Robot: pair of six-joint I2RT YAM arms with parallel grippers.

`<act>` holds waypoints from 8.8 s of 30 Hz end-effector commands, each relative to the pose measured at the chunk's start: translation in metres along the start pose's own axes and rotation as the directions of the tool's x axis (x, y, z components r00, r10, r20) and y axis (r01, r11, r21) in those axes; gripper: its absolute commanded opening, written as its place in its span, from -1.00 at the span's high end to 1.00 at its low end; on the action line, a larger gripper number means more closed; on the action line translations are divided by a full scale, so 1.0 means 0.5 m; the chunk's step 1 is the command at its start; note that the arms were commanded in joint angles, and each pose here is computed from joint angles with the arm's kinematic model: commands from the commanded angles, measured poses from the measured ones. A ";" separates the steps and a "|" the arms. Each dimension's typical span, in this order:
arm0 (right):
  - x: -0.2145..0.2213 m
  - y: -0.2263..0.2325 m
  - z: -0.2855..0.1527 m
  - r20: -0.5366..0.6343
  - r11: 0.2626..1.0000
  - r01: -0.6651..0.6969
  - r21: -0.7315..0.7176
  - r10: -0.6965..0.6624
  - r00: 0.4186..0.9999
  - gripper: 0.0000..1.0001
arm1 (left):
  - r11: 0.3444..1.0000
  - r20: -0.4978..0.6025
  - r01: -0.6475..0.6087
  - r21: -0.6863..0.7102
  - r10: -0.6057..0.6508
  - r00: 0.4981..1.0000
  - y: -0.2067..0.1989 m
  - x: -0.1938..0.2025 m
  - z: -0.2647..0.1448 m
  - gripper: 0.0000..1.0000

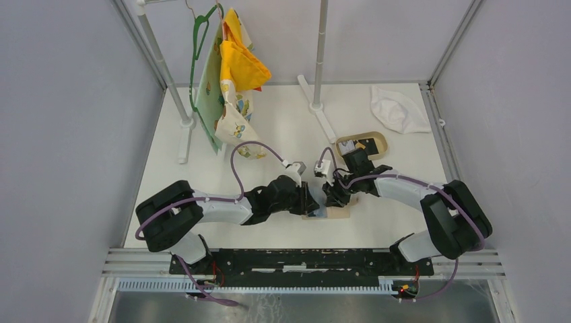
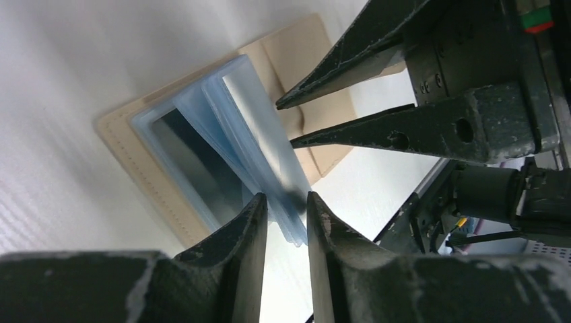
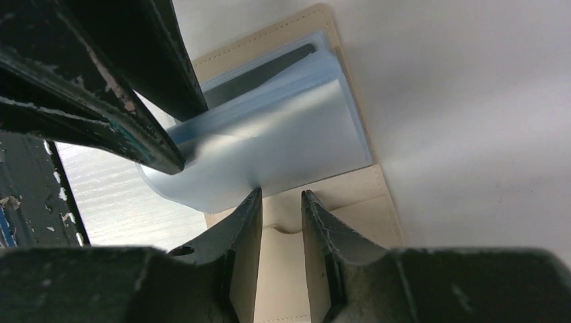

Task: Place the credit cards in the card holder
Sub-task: Open the card holder at the center of the board.

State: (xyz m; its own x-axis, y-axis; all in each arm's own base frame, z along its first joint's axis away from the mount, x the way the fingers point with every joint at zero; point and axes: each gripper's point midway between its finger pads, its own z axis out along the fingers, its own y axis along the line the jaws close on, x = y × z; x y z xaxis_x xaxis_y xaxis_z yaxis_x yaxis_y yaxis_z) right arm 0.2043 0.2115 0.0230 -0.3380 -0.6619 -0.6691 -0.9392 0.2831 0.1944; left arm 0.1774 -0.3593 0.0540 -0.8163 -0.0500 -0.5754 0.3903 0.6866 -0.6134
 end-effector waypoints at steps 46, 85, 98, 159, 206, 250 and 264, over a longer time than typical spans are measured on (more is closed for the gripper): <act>0.028 -0.093 -0.048 0.045 0.950 -0.287 0.126 0.283 0.958 0.68 | 0.890 0.110 0.036 0.455 -0.096 0.989 -0.176 -0.123 0.138 -0.11; 0.009 -0.229 -0.194 0.272 0.824 -0.360 0.438 0.260 0.926 0.37 | 0.847 0.150 0.043 0.531 -0.144 0.978 -0.151 -0.147 0.190 -0.15; 0.029 -0.232 -0.182 0.188 0.852 -0.307 0.423 0.249 0.950 0.41 | 0.878 0.145 0.055 0.476 -0.140 0.979 -0.131 -0.163 0.232 -0.15; 0.009 -0.048 -0.045 -0.005 0.986 0.148 0.083 -0.148 0.989 0.49 | 0.996 0.168 -0.075 0.050 0.066 0.984 -0.013 -0.112 0.014 -0.20; 0.006 -0.042 -0.045 0.009 0.989 0.137 0.057 -0.138 0.990 0.48 | 0.984 -0.001 -0.003 0.180 0.003 1.000 -0.034 -0.091 0.110 0.41; -0.012 -0.045 -0.065 0.098 0.998 0.059 0.026 -0.061 0.993 0.85 | 0.976 0.003 0.002 0.217 -0.003 1.000 -0.054 -0.108 0.109 0.43; -0.014 -0.046 -0.068 0.113 0.999 0.051 0.019 -0.053 0.992 0.83 | 0.975 -0.045 0.028 0.222 -0.018 0.999 -0.052 -0.092 0.126 0.59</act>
State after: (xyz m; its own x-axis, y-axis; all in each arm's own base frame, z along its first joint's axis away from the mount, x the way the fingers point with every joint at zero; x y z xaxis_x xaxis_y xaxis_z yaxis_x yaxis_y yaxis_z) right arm 0.2124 0.1756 0.0297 -0.3151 -0.6315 -0.7085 -0.9446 0.2812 0.1694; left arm 0.2283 -0.4050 0.0437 -0.8377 -0.0042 -0.5461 0.4474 0.5683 -0.6906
